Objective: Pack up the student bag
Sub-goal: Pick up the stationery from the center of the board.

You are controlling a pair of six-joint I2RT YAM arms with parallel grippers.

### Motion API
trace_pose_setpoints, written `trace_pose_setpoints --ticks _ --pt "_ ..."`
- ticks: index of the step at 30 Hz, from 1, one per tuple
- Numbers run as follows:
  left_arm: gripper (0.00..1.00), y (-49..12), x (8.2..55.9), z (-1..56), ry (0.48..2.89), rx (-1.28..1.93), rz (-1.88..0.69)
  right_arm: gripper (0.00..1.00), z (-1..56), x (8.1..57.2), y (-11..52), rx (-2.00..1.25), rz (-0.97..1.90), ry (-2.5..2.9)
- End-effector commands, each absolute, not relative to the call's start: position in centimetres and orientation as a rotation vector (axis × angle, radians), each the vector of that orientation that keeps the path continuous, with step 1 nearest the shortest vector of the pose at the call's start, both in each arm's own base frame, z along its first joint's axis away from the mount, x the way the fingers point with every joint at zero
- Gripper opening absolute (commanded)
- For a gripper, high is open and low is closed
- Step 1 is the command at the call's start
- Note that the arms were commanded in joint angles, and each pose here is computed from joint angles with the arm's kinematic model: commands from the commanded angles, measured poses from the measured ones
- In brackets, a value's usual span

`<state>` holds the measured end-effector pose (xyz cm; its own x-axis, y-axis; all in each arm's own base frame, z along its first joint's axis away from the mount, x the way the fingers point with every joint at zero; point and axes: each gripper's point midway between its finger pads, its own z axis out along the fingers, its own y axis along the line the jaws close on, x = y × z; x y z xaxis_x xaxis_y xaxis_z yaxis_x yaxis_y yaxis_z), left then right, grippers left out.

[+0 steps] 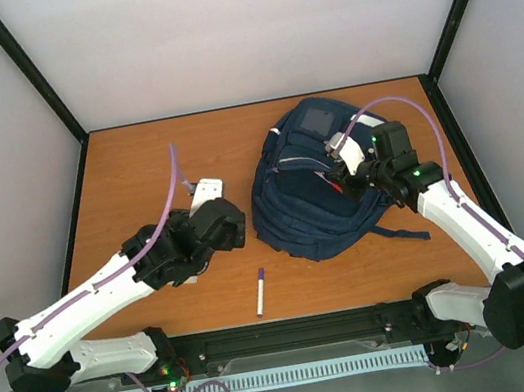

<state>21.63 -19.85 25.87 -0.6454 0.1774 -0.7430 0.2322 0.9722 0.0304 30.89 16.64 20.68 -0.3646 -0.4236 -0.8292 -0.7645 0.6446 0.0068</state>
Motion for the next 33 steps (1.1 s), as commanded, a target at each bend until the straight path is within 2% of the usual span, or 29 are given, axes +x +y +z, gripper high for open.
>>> trace_pose_setpoints --ticks 1,5,13,16,20,26,33 --pt "1.00 -14.6 23.3 26.8 2.168 0.043 0.136 0.08 21.8 31.3 17.0 -0.932 0.519 1.949" --pt "0.98 -13.6 23.3 23.8 2.279 -0.071 -0.030 0.08 21.6 31.3 17.0 -0.936 0.523 1.955" --pt "0.71 -19.2 20.2 14.7 2.647 0.205 -0.257 0.08 21.5 31.3 17.0 -0.939 0.517 1.955" --pt "0.62 -22.0 18.8 12.5 2.710 0.263 -0.444 0.08 21.5 31.4 16.9 -0.940 0.513 1.956" --pt "0.61 -24.4 16.8 11.0 2.753 0.355 -0.541 0.08 21.5 31.4 16.9 -0.944 0.510 1.954" --pt "0.54 -25.7 14.5 7.9 2.851 0.468 -0.395 0.08 21.2 31.4 17.0 -0.948 0.516 1.964" --pt "0.49 -25.4 13.7 5.9 2.889 0.583 -0.092 0.08 21.2 31.4 17.0 -0.951 0.516 1.964"
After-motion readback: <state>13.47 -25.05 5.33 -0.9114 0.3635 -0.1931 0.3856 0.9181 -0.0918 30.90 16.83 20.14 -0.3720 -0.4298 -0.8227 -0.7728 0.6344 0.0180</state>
